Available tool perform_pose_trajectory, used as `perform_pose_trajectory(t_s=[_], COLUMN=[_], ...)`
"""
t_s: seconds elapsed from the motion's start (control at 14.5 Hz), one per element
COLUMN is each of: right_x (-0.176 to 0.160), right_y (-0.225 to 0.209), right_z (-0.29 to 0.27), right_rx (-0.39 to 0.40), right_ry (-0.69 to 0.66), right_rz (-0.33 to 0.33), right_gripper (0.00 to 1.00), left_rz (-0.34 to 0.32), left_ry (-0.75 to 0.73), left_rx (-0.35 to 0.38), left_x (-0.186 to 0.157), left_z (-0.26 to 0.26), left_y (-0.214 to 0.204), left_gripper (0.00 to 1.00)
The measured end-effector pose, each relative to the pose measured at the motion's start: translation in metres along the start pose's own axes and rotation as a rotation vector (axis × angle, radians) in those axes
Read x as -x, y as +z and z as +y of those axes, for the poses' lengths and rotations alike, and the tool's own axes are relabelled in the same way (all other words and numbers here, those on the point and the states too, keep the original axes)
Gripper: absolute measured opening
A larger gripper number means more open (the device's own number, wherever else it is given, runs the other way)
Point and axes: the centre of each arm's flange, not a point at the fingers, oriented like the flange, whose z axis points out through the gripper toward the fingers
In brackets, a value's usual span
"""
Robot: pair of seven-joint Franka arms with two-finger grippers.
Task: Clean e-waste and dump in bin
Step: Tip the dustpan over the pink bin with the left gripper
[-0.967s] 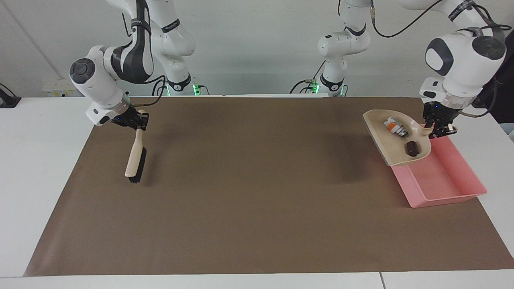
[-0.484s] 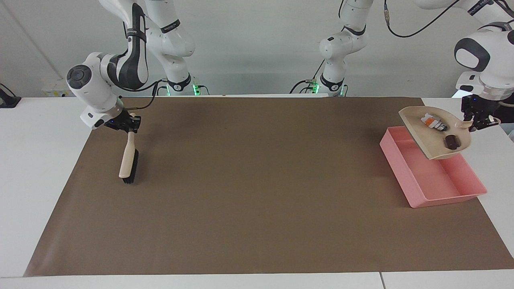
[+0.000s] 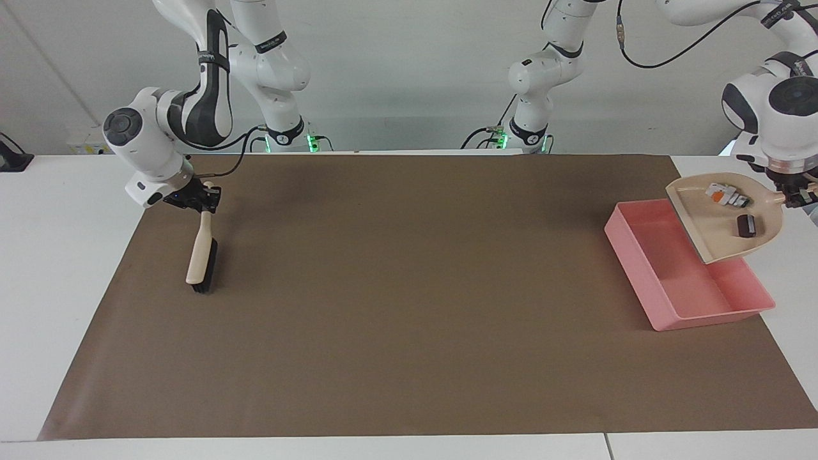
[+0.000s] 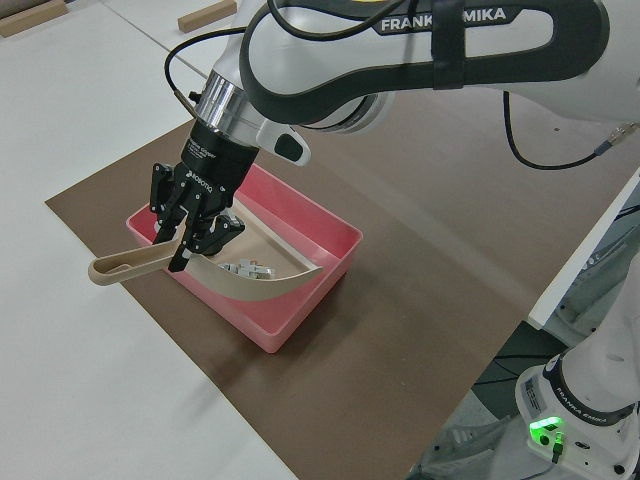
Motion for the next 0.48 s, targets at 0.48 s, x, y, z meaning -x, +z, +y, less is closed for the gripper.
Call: perform_pose_trajectory(t_s=[0.48], right_x=[0.003], right_y=[0.011], right_z=[0.0], right_rx=[-0.002], right_ry=[0.027], right_rz=[-0.001], right_gripper=[0.26], left_rz=[-0.25], left_ry=[-0.018], left_rx=[-0.001], left_x=[-0.049], left_z=[-0.002], left_y=[0.004], left_gripper=[0.33])
